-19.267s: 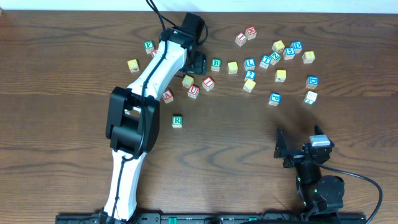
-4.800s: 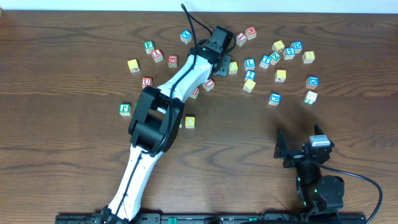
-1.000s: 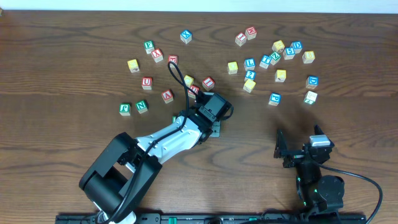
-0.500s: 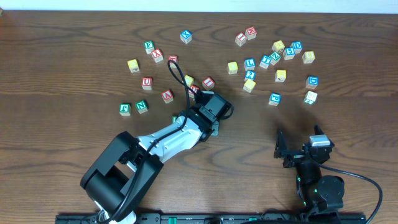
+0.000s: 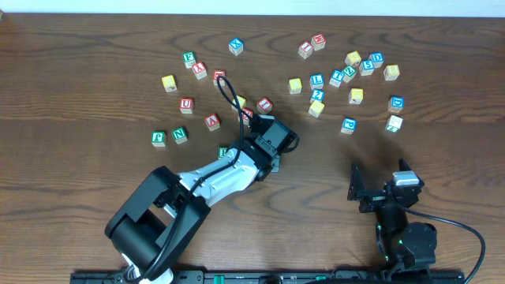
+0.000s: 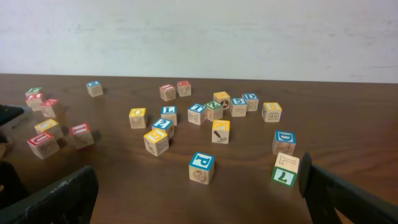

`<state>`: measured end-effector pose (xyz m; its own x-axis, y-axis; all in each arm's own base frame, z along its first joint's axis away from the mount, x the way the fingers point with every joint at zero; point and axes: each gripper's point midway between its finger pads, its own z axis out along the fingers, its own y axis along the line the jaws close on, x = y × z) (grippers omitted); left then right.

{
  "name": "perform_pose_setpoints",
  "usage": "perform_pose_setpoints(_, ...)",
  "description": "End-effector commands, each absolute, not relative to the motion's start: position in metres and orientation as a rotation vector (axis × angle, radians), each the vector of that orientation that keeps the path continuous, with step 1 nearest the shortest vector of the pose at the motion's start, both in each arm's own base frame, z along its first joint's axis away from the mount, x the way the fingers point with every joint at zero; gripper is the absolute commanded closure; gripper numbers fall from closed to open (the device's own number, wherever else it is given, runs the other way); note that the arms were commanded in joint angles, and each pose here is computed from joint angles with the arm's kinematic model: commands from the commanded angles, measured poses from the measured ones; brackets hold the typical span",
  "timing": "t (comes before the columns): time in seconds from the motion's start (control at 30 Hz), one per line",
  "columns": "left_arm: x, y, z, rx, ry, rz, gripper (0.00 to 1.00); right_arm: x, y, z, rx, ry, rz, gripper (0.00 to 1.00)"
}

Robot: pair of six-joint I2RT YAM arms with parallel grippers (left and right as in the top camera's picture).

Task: Spell out ROBOT
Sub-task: 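Lower the green B block onto the table right of the O block, then open the left gripper to release the B block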

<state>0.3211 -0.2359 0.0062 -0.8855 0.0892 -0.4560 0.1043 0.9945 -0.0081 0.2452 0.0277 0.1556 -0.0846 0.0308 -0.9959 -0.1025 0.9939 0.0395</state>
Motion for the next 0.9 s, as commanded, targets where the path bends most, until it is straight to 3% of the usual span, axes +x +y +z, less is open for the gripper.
perform_pose_setpoints(0.0, 0.320, -0.230, -0.003, 0.151, 2.674, 0.005, 0.93, 0.245, 0.025, 0.155, -0.041, 1.652, 0.108, 0.01)
perform_pose_setpoints(0.87, 0.308, -0.232, -0.007, 0.088, 2.730, -0.027, 0.93, 0.245, 0.025, 0.155, -0.041, 1.652, 0.108, 0.01)
